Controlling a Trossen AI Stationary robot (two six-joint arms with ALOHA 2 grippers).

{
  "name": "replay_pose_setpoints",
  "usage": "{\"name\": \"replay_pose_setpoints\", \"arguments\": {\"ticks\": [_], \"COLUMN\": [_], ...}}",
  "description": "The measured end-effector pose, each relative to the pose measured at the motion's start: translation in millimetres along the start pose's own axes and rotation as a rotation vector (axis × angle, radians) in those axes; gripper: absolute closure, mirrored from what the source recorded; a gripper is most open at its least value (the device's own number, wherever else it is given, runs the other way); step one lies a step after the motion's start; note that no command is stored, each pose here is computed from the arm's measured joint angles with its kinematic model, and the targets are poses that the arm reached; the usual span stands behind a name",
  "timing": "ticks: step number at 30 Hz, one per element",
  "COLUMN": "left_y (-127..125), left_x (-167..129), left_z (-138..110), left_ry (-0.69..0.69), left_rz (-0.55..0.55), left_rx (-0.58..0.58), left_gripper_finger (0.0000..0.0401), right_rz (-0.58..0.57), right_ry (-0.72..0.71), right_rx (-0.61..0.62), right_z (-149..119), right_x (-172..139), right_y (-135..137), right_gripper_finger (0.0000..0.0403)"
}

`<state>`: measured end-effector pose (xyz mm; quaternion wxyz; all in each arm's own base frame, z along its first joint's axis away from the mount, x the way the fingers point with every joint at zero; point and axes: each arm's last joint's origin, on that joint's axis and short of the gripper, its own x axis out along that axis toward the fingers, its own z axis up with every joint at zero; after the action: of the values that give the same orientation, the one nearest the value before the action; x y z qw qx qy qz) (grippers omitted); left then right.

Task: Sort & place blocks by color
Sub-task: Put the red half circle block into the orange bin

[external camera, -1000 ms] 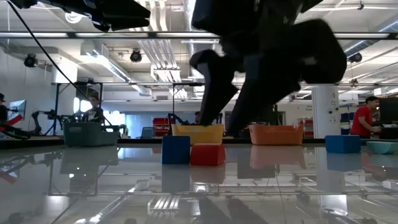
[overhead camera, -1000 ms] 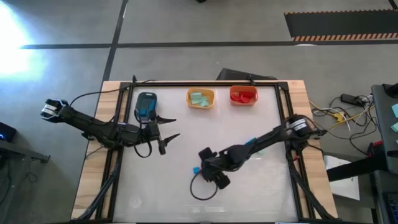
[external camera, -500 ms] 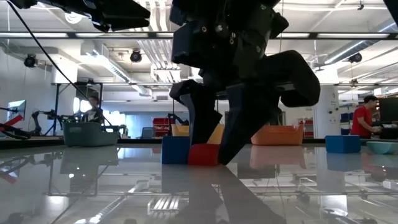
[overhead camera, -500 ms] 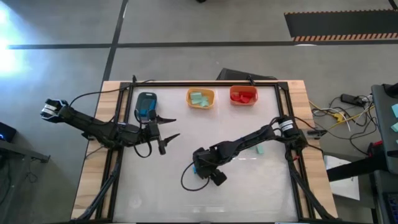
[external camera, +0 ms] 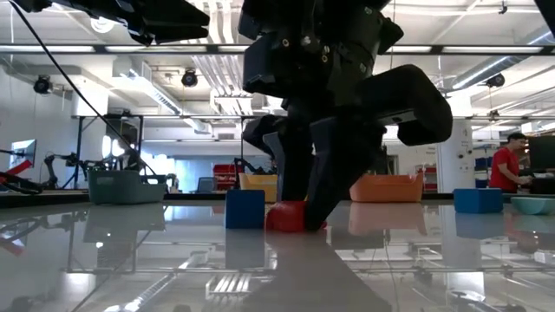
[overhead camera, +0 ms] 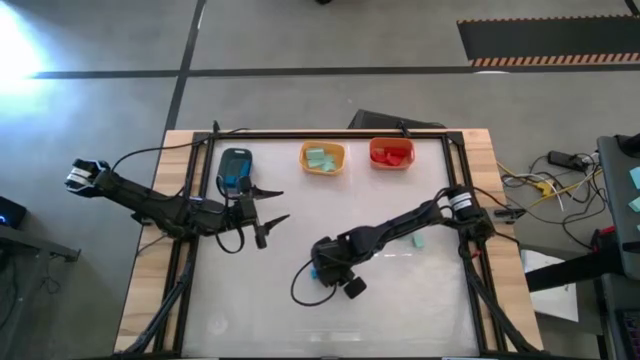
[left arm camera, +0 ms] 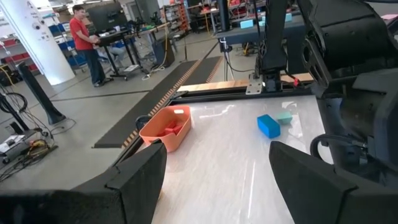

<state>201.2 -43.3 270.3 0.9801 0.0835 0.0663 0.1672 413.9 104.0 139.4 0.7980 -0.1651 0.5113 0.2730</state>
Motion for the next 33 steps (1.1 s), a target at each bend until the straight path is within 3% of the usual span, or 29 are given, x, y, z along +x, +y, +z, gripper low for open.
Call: {"name": "replay_pose_setpoints", "arguments": {"ticks": [6,11,16,23,27,33], "left_y": [0,0,0,0,0,-1], "left_x": [0,0,0,0,0,1], "left_z": [0,0,0,-1,-1,-1], "left_ry": [0.001,0.002,0.002,0.002,0.002,0.006], "left_rz": [0.0,0.0,0.0,0.0,0.0,-0.001], "left_rx": [0.0,-0.001,-0.002,-0.001,-0.001,0.002], "left_gripper_finger": [0.0134,0.0134,0.0134,0.0134,0.0134,0.0134], "right_rz": [0.0,-0.138,-0.254,-0.44,-0.53,-0.644], "right_ry": [0.094,0.191,0.228,0.245,0.226,0.18], "right_rx": [0.074,0.143,0.277,0.544,0.782,1.062], "right_z": [-8,-22,-52,-123,-179,-259], "right_x": [-22,-61,-98,-156,-190,-204], "right_y": [1,-11,-42,-91,-116,-139], "right_gripper_finger": [0.0284,0.0284,0.0284,0.0284,0.0284,0.0284]}}
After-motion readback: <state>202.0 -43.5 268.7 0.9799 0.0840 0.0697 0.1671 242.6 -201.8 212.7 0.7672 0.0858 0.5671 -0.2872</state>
